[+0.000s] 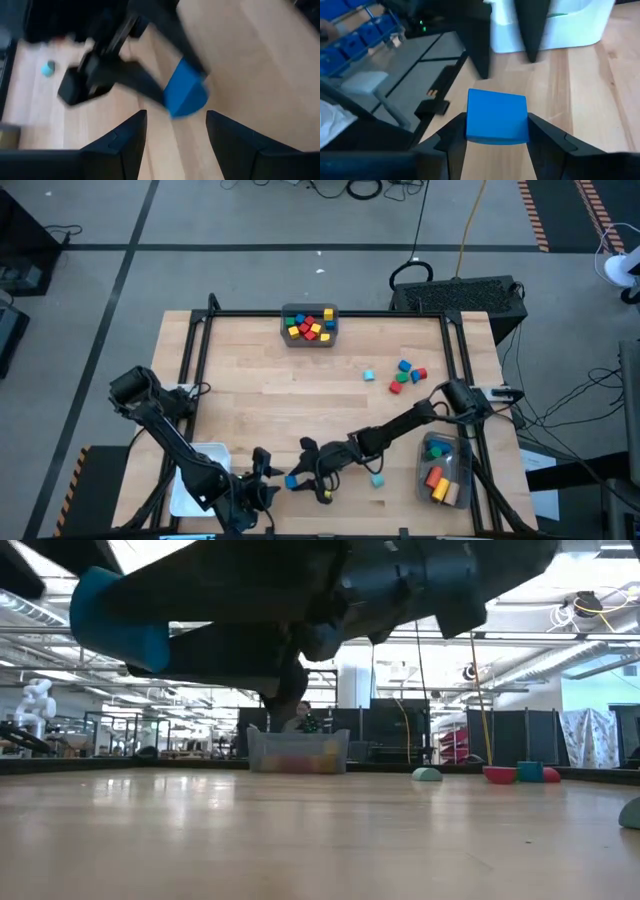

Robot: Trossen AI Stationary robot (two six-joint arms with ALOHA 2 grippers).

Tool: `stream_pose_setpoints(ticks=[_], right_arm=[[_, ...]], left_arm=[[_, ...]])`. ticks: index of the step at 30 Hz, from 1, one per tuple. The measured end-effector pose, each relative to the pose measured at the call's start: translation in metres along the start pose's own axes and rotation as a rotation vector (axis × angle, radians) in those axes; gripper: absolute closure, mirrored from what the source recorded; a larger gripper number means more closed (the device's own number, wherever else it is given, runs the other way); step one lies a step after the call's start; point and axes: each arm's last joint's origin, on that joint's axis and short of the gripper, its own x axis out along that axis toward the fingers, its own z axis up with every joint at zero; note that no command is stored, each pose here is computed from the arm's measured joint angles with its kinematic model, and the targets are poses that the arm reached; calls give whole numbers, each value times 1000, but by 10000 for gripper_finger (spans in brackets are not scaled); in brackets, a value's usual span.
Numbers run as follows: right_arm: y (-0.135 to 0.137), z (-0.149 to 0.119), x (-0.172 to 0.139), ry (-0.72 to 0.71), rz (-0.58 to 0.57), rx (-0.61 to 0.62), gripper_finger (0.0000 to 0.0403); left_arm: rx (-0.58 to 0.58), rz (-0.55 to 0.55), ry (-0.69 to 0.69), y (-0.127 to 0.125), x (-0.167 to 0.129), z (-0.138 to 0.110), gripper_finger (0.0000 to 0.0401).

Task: Sort blocks by size
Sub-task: Put the blue half circle block into the white bin

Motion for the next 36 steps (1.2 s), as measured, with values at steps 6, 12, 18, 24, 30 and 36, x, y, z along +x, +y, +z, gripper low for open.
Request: stream_pose_setpoints(ticks=[6,12,18,24,30,36], right_arm=[[-4,4,-1,-23,21,12,240],[-2,9,-1,-61,65,10,240],[-5,19,-3,-137,103,45,239],[-9,21,-3,-145,94,52,239],[-9,22,-4,-161,100,50,239],[-9,23,-4,-171,104,49,239]], left_arm=[[30,-12,-60,-2,0,7,194],[30,-12,-57,-1,0,7,194],[11,-12,-73,-1,0,9,194],[2,23,-89,0,0,10,194],[1,59,-97,1,0,10,199],[-2,61,-97,1,0,10,253]])
